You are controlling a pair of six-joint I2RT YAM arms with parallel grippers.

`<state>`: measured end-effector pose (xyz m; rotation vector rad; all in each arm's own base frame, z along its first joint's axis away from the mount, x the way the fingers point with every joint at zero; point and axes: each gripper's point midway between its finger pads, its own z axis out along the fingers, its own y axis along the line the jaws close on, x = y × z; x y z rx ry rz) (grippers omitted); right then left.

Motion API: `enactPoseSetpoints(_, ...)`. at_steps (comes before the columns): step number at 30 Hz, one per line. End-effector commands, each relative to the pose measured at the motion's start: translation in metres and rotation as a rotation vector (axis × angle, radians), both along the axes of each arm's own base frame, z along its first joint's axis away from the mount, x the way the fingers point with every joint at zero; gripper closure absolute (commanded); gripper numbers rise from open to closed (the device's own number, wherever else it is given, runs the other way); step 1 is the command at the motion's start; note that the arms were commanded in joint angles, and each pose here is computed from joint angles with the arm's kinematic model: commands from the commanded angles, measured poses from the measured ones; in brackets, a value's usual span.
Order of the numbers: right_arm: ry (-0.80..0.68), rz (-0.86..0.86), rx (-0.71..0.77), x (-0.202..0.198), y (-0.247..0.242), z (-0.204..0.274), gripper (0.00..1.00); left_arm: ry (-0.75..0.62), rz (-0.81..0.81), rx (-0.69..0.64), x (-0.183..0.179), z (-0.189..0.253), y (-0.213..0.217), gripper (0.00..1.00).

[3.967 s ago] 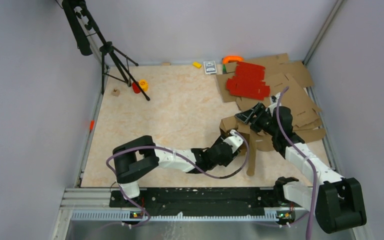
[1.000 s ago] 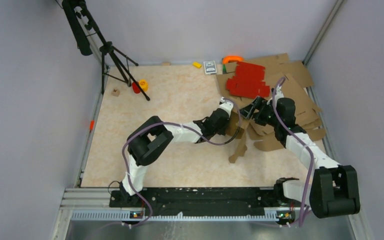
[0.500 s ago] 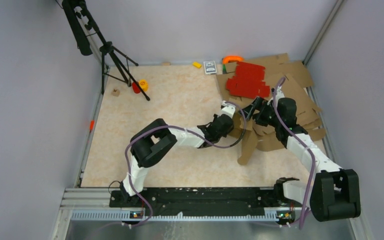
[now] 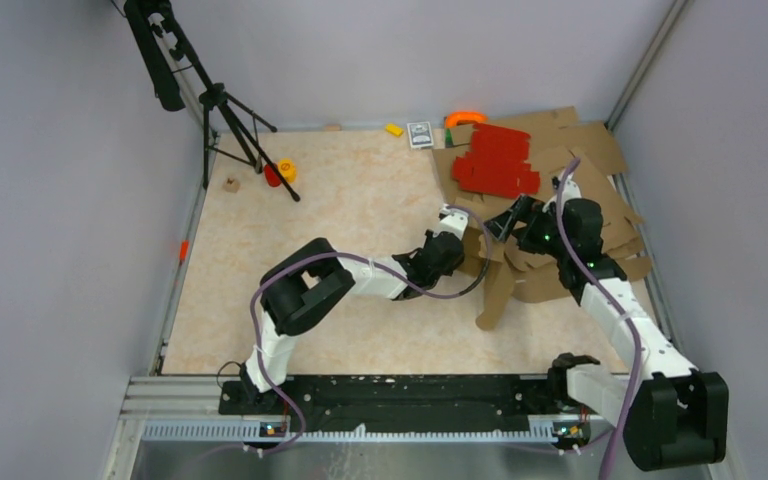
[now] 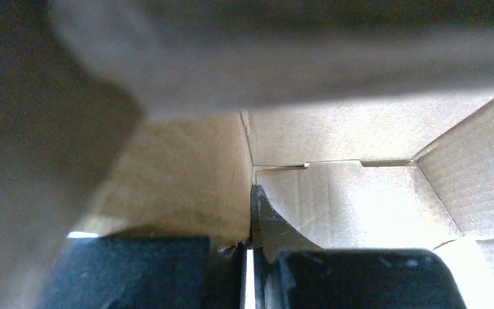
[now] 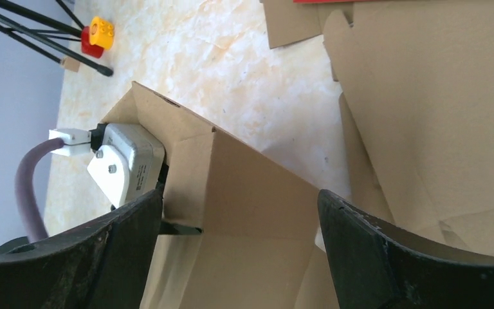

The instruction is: Fold the paper box

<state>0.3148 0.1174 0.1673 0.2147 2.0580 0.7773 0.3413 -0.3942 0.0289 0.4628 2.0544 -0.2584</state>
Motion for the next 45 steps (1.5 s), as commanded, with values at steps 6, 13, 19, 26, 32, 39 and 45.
enactPoseSetpoints(6,-0.111,-0.081,-0.135,-0.016,-0.028,0.070,0.27,0.138,0.009,0.179,-0.026,-0.055,0.041,1.00)
enactPoseSetpoints(13,-0.050,-0.017,-0.107,-0.046,-0.019,0.068,0.25,0.139,0.031,0.163,-0.026,-0.053,0.043,1.00)
enactPoseSetpoints(19,-0.018,0.012,-0.066,-0.091,-0.016,0.037,0.20,0.171,0.044,0.146,-0.029,-0.053,0.041,1.00)
enactPoseSetpoints(26,-0.005,-0.171,-0.022,-0.104,-0.036,0.024,0.27,0.239,0.127,0.107,-0.030,-0.058,0.048,1.00)
enactPoseSetpoints(32,0.091,-0.236,0.105,-0.099,-0.030,-0.014,0.27,0.308,0.167,0.051,-0.030,-0.062,0.058,1.00)
enactPoseSetpoints(39,0.110,-0.392,0.055,-0.089,-0.055,-0.036,0.27,0.365,0.174,-0.017,-0.025,-0.052,0.065,1.00)
enactPoseSetpoints(45,0.132,-0.385,0.111,-0.093,-0.049,-0.068,0.31,0.415,0.199,-0.047,-0.023,-0.052,0.073,1.00)
